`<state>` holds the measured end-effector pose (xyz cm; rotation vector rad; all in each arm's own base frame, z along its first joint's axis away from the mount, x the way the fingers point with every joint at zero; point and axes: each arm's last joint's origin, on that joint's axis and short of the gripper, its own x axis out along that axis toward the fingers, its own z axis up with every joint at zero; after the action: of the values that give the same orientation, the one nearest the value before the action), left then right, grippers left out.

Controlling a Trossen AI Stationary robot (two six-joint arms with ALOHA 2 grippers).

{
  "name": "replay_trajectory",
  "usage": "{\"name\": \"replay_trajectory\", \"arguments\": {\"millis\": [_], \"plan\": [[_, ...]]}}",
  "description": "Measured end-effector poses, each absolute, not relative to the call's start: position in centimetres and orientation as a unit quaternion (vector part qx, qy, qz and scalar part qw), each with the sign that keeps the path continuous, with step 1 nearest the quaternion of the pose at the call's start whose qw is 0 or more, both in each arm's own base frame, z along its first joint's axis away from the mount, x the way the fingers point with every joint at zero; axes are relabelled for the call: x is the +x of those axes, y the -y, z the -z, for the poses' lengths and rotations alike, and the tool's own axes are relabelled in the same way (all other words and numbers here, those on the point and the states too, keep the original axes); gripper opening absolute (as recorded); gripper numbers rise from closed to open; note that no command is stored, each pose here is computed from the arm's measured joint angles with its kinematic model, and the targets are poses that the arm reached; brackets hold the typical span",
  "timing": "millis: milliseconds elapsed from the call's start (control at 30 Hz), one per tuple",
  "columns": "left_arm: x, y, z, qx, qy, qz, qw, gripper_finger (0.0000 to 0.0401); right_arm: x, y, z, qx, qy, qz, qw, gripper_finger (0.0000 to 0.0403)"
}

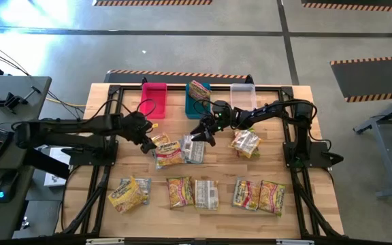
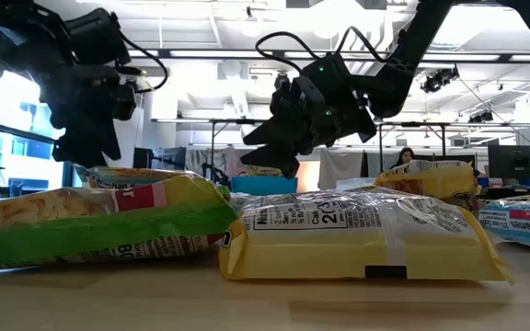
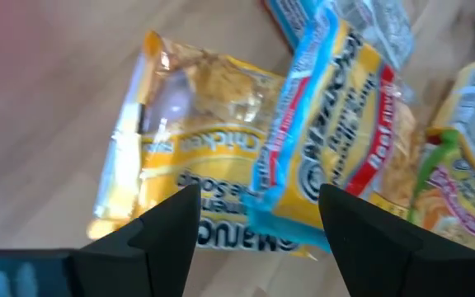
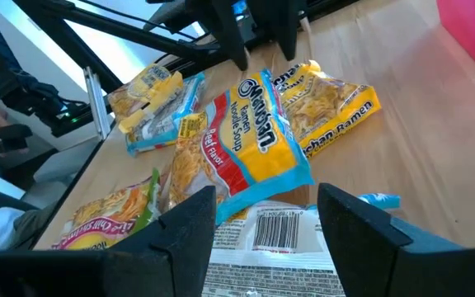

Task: Sort Maruchan noodles
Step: Put the top blue noodle pack into the red bin

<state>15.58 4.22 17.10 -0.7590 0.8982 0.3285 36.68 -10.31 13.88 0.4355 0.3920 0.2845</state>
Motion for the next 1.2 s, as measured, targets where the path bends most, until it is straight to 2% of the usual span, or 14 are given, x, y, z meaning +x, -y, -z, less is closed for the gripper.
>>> {"name": "replay_trajectory", "arguments": {"millis": [133,433,700,833,1200], "plan": [[15.6,-4.7,-16.8,-0.344,-0.429,-0.153,0.821,0.0241,36.7,10.3,-13.9,0.213,-0.193,-0.139,0.948,0.0201],[17.1,-4.9,-15.9,-0.354,-0.435,-0.079,0.824,0.0241,36.7,10.3,-13.9,0.208,-0.192,-0.135,0.949,0.0201],[17.9,-5.2,-14.6,-0.329,-0.455,-0.059,0.825,0.0234,36.7,10.3,-13.8,0.21,-0.195,-0.134,0.949,0.0201],[18.0,-5.2,-14.6,-0.309,-0.455,-0.047,0.834,0.02,36.7,10.3,-13.8,0.209,-0.195,-0.135,0.949,0.0201],[17.9,-5.2,-14.9,-0.247,-0.449,-0.014,0.859,0.0077,36.7,10.3,-13.8,0.209,-0.195,-0.135,0.949,0.0201]]}}
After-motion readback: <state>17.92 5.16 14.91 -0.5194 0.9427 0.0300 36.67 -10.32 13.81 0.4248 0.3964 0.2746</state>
